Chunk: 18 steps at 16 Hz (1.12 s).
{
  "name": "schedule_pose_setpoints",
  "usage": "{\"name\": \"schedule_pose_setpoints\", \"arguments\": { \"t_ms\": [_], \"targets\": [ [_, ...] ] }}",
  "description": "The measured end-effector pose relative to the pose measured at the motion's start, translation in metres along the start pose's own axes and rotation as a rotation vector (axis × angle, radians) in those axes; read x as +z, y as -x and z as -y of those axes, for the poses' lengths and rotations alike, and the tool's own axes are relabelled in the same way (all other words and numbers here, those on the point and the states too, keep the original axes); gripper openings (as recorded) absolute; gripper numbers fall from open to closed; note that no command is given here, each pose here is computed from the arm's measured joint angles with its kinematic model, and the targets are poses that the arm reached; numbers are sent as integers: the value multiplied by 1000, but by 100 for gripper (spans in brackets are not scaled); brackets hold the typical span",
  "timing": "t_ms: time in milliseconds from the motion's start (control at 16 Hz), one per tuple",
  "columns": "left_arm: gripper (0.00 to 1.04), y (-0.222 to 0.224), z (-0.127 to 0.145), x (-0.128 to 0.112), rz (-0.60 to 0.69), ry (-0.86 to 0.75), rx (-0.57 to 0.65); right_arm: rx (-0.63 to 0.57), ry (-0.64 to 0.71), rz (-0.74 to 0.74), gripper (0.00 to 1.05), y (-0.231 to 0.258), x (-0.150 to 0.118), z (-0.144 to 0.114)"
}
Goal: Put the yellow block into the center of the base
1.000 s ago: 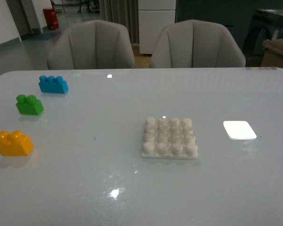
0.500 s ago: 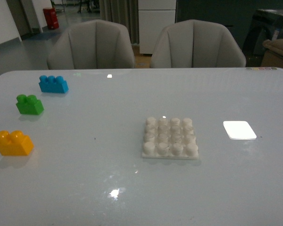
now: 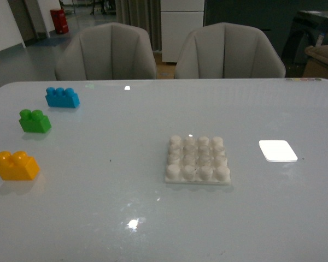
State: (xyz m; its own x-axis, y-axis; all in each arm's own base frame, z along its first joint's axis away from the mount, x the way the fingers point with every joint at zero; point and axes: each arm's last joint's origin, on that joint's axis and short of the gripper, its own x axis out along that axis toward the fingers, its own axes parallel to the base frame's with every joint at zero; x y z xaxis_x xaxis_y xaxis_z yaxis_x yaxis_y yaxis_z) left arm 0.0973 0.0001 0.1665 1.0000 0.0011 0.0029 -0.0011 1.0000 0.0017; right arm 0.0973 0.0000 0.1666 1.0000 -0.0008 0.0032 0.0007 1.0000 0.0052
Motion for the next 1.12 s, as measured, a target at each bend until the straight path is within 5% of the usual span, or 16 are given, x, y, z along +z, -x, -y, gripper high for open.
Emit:
{"name": "schedule_pose_setpoints", "arguments": {
  "t_ms": [312, 812, 1125],
  "targets": [
    [98, 0, 0, 0, 0, 0, 0, 0, 2, 0, 5, 0, 0, 0],
    [98, 0, 0, 0, 0, 0, 0, 0, 2, 0, 100, 0, 0, 0],
    [98, 0, 0, 0, 0, 0, 0, 0, 2, 0, 98, 0, 0, 0]
  ]
}}
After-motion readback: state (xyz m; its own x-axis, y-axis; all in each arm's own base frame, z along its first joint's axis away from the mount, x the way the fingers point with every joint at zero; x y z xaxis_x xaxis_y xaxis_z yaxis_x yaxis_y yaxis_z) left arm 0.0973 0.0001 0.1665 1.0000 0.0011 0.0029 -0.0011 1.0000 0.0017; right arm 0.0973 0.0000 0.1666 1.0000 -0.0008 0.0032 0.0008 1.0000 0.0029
